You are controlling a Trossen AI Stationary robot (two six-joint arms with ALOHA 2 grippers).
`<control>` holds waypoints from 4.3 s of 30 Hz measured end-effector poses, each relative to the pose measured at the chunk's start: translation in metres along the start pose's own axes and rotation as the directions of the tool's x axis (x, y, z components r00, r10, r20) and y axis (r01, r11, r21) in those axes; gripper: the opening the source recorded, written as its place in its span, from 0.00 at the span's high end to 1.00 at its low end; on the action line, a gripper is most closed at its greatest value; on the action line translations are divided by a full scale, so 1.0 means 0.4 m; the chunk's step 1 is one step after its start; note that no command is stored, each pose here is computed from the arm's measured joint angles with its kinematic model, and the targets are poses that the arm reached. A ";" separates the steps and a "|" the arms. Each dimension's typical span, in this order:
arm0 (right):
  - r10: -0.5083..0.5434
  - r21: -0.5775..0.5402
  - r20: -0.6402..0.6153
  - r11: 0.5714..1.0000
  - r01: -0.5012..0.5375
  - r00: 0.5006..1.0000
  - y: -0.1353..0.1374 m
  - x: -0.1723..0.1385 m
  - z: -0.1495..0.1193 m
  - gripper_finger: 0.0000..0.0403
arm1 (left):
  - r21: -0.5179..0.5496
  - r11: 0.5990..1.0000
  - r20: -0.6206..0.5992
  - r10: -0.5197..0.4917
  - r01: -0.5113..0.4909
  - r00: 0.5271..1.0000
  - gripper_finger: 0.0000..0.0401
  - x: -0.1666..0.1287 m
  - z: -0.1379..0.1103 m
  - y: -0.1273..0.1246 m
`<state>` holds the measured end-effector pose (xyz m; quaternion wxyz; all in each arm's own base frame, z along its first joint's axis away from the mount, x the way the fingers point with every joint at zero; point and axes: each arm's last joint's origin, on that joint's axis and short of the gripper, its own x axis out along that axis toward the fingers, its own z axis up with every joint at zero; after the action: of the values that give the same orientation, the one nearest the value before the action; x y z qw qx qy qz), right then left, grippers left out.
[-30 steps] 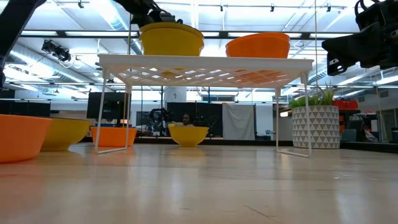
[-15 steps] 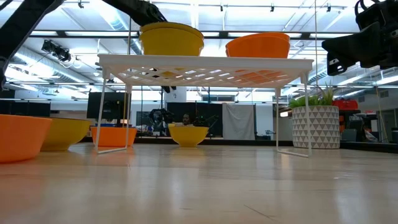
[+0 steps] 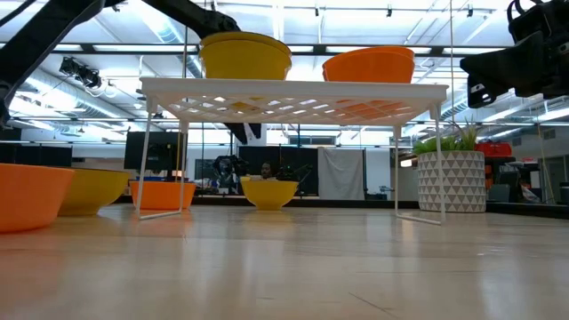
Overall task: Pick & Place Mini bowls
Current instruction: Stack the white patterned bowl on the white patterned bowl on the shelf
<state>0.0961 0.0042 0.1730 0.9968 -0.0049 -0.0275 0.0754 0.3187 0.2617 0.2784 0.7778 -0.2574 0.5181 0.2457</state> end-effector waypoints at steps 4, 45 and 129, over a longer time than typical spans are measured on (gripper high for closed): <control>0.000 0.000 0.000 1.000 0.000 1.000 0.000 0.000 0.000 0.93 | 0.010 1.000 -0.015 -0.011 0.012 1.000 0.37 0.021 0.002 -0.004; 0.000 0.000 0.000 1.000 0.000 1.000 0.000 0.000 0.000 0.93 | -0.079 0.995 -0.211 0.039 -0.057 0.977 0.38 0.198 -0.011 0.007; 0.000 0.000 0.000 1.000 0.000 1.000 0.000 0.000 0.000 0.93 | -0.121 0.991 -0.191 0.036 -0.059 0.981 0.55 0.263 0.001 0.036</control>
<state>0.0961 0.0042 0.1730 0.9968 -0.0051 -0.0277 0.0754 0.3454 0.2848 0.1783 0.7013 -0.3155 0.5790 0.2708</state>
